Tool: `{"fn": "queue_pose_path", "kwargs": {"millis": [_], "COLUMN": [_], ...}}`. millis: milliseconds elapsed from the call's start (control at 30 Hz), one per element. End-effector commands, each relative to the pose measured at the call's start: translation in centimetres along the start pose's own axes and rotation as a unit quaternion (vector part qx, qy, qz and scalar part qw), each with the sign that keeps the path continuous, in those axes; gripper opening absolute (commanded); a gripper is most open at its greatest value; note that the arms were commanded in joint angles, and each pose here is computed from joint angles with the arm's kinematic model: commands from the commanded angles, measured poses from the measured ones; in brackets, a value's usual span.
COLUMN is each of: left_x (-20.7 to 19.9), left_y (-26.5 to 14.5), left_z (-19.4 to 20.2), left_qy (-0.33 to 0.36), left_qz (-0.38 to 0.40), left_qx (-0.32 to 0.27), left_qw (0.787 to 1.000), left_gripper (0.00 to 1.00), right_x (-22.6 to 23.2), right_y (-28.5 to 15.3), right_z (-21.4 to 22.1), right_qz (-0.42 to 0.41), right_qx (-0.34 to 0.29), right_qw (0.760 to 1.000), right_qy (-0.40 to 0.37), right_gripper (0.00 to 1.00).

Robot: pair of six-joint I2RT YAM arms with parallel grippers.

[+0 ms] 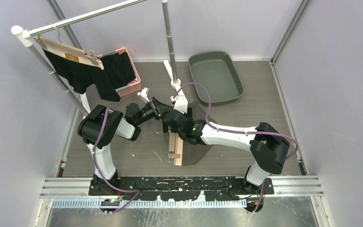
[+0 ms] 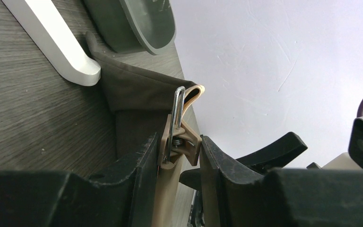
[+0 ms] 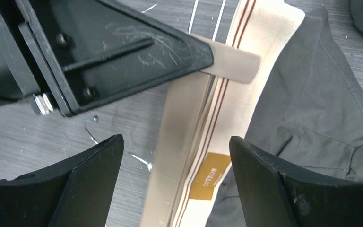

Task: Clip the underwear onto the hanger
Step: Adjust the hanger at the center of the board.

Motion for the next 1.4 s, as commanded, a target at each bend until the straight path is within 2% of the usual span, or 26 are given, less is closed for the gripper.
{"fn": "queue_pose_path", "kwargs": {"millis": [0, 333, 533, 800, 967, 1100, 1200, 1367], "left_x": [-1.2, -1.2, -1.1, -1.2, -1.7, -2.7, -4.5, -8.7], "left_y": [0.1, 0.1, 0.2, 0.4, 0.6, 0.4, -0.2, -1.5], "left_z": [-0.4, -0.4, -0.4, -0.6, -0.9, -2.5, -4.6, -7.3], "left_qy": [0.017, 0.017, 0.016, 0.016, 0.019, 0.025, 0.033, 0.065], "left_qz": [0.024, 0.025, 0.024, 0.027, 0.032, 0.042, 0.059, 0.083], "left_qx": [-0.012, -0.011, -0.01, -0.011, -0.014, -0.035, -0.06, -0.086], "left_qw": [0.999, 0.999, 1.0, 0.999, 0.999, 0.998, 0.996, 0.991], "left_gripper": [0.37, 0.37, 0.36, 0.37, 0.38, 0.49, 0.56, 0.6], "right_x": [0.6, 1.8, 1.5, 1.0, 0.8, 0.4, 0.0, -2.4], "right_y": [0.6, 2.4, 2.6, 2.8, 2.6, 1.7, 0.8, -0.2], "right_z": [-2.6, -1.3, -0.6, -0.4, -0.6, -1.7, -2.9, -5.5], "right_qz": [0.038, 0.058, 0.067, 0.084, 0.089, 0.08, 0.05, -0.007], "right_qx": [-0.025, 0.004, 0.012, 0.013, 0.012, 0.003, -0.004, -0.032], "right_qw": [0.999, 0.998, 0.997, 0.996, 0.996, 0.997, 0.998, 0.997], "right_qy": [0.027, 0.027, 0.026, 0.018, 0.018, 0.02, 0.029, 0.068], "right_gripper": [0.87, 0.72, 0.56, 0.4, 0.37, 0.37, 0.38, 0.39]}}
Point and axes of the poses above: each gripper's point midway between its finger pads, its own y axis out along the fingers, its own x axis along the line the jaws close on, z = x × y, the point moved 1 cm from there along -y, back along the fingers, and after that the axes turned 11 degrees about -y, right-handed, at the moved point
